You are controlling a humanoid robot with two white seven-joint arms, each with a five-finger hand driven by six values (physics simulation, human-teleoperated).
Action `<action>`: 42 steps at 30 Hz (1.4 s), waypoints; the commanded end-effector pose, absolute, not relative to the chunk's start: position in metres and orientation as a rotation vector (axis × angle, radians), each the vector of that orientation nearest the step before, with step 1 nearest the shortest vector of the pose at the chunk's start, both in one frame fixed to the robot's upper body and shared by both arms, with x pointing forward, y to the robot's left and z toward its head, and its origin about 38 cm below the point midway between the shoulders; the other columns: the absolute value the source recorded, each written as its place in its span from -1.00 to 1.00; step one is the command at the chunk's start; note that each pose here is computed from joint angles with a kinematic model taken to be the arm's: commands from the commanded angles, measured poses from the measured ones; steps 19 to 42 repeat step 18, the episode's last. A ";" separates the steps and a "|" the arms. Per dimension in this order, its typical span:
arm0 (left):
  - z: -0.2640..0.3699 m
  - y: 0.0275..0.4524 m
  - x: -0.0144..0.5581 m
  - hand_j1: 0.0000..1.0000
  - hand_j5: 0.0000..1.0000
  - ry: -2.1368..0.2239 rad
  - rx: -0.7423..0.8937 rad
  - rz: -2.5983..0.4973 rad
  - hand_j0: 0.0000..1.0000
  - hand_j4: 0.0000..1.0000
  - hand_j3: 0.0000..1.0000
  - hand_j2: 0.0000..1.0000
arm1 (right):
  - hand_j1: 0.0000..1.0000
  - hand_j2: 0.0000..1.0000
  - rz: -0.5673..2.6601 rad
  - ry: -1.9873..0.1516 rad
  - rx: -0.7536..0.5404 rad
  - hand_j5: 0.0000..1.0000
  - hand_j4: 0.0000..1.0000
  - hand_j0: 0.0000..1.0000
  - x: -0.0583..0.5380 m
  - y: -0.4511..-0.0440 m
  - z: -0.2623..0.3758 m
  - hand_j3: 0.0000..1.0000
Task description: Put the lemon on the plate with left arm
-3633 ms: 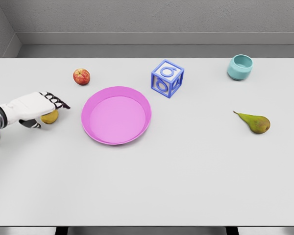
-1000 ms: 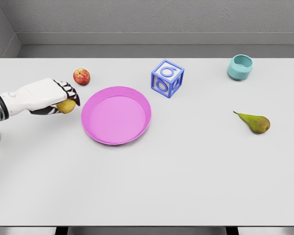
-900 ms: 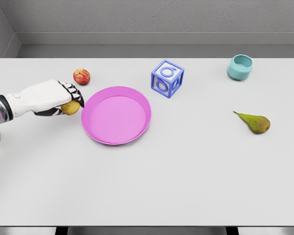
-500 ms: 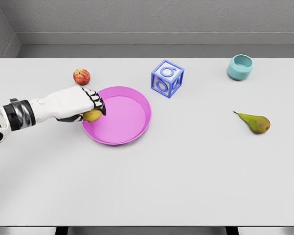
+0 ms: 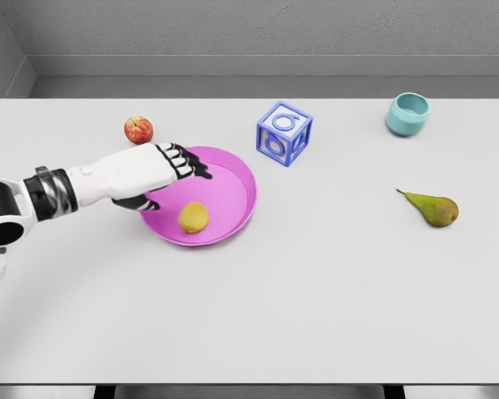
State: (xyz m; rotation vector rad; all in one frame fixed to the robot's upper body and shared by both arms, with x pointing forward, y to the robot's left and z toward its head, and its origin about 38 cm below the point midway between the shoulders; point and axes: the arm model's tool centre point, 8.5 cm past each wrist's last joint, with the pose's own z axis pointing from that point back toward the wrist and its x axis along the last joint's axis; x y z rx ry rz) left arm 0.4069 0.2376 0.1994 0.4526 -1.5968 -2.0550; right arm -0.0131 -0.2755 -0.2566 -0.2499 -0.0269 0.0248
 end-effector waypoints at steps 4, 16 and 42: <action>0.227 0.276 0.416 1.00 1.00 -1.618 0.579 -1.933 1.00 1.00 1.00 1.00 | 1.00 1.00 0.024 -0.027 -0.250 1.00 1.00 1.00 -0.013 -0.276 -0.257 1.00; 0.217 0.378 0.409 1.00 1.00 -1.511 0.614 -1.683 1.00 1.00 1.00 1.00 | 1.00 1.00 0.024 -0.027 -0.250 1.00 1.00 1.00 -0.013 -0.276 -0.257 1.00; 0.217 0.376 0.409 1.00 1.00 -1.516 0.611 -1.683 1.00 1.00 1.00 1.00 | 1.00 1.00 0.024 -0.027 -0.251 1.00 1.00 1.00 -0.013 -0.276 -0.257 1.00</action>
